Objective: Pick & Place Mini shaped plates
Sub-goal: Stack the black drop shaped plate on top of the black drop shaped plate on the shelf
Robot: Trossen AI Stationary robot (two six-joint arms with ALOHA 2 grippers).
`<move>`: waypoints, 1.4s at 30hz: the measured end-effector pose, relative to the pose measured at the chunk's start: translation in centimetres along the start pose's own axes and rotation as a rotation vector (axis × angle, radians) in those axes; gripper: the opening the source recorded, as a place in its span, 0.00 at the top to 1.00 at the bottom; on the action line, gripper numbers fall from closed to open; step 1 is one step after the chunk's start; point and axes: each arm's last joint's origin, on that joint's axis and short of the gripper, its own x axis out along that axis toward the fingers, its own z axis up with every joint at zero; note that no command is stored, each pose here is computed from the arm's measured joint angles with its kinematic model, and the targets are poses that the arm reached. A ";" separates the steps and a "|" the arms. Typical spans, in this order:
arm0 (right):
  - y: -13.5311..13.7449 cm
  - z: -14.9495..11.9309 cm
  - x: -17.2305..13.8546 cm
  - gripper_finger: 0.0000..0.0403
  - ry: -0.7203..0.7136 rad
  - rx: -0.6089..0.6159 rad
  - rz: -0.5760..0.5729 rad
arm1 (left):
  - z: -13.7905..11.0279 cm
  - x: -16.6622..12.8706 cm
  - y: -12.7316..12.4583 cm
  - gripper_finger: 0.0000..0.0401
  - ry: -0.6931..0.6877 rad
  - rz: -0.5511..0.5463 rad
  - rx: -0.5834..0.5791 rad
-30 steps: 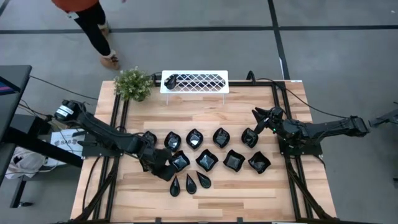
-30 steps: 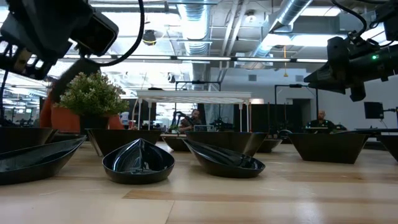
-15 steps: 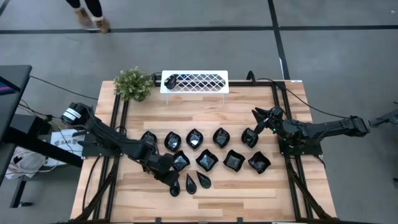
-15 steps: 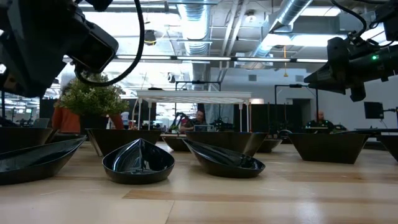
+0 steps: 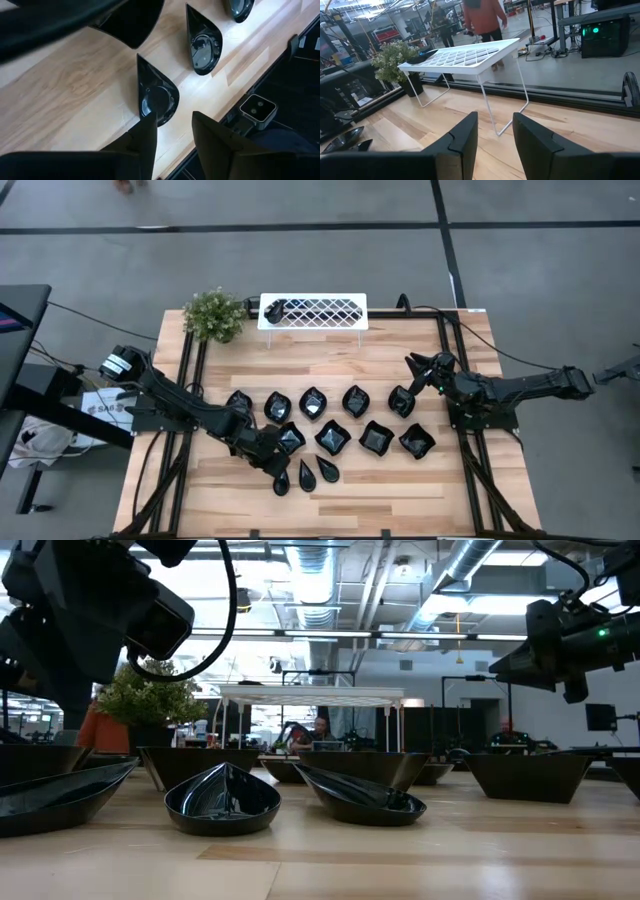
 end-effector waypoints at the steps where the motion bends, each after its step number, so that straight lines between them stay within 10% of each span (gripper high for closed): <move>1: 0.0 0.0 0.0 0.70 0.001 -0.001 -0.001 | 0.0 0.0 0.0 0.69 0.000 0.000 0.000; 42: 0.0 -0.1 0.0 0.70 0.007 -0.009 -0.003 | -0.2 4.2 1.7 0.70 -0.033 0.136 0.022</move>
